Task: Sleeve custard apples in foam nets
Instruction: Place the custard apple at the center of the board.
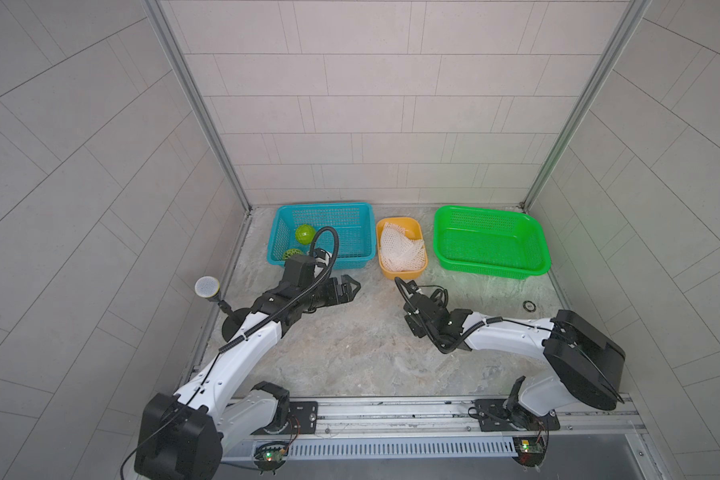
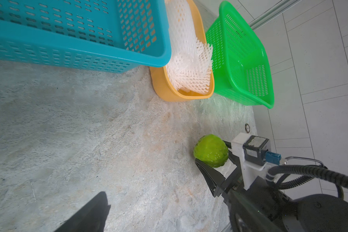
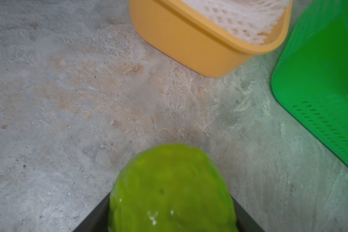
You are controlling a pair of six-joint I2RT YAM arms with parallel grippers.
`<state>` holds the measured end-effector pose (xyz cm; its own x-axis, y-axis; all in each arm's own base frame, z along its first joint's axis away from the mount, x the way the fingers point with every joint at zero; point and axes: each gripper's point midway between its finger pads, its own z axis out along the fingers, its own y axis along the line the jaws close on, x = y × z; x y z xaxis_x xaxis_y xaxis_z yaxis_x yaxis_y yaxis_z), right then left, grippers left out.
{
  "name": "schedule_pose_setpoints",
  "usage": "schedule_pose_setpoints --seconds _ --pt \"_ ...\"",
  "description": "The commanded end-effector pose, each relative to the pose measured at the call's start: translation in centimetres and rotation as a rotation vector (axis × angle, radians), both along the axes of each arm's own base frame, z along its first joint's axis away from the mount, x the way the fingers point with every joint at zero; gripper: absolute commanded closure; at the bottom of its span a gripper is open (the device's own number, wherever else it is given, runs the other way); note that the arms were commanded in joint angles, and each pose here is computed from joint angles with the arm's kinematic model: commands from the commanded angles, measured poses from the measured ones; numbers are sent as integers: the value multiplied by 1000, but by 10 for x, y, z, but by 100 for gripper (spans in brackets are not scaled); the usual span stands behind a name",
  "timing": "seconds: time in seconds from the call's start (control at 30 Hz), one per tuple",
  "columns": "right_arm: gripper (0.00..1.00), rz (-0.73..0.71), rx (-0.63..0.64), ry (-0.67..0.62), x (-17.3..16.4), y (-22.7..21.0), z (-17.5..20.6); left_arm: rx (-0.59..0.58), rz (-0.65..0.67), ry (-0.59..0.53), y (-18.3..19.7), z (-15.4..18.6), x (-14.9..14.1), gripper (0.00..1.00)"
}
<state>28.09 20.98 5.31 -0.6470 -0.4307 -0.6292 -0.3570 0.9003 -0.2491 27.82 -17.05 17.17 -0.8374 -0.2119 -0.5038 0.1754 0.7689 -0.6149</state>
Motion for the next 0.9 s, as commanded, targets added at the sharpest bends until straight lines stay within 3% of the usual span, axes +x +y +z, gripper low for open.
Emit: schedule_pose_setpoints --seconds 0.0,0.23,0.53,0.87 --pt "31 -21 -24 -39 2 1 1 14 1 9 2 -6 -2 4" --pt "21 -2 9 -11 -5 11 -5 21 7 13 3 -7 -2 3" --pt "9 19 77 -31 -6 19 25 23 7 19 3 -9 -2 3" --pt "10 45 167 -98 -6 23 78 22 10 19 4 -9 -2 4"
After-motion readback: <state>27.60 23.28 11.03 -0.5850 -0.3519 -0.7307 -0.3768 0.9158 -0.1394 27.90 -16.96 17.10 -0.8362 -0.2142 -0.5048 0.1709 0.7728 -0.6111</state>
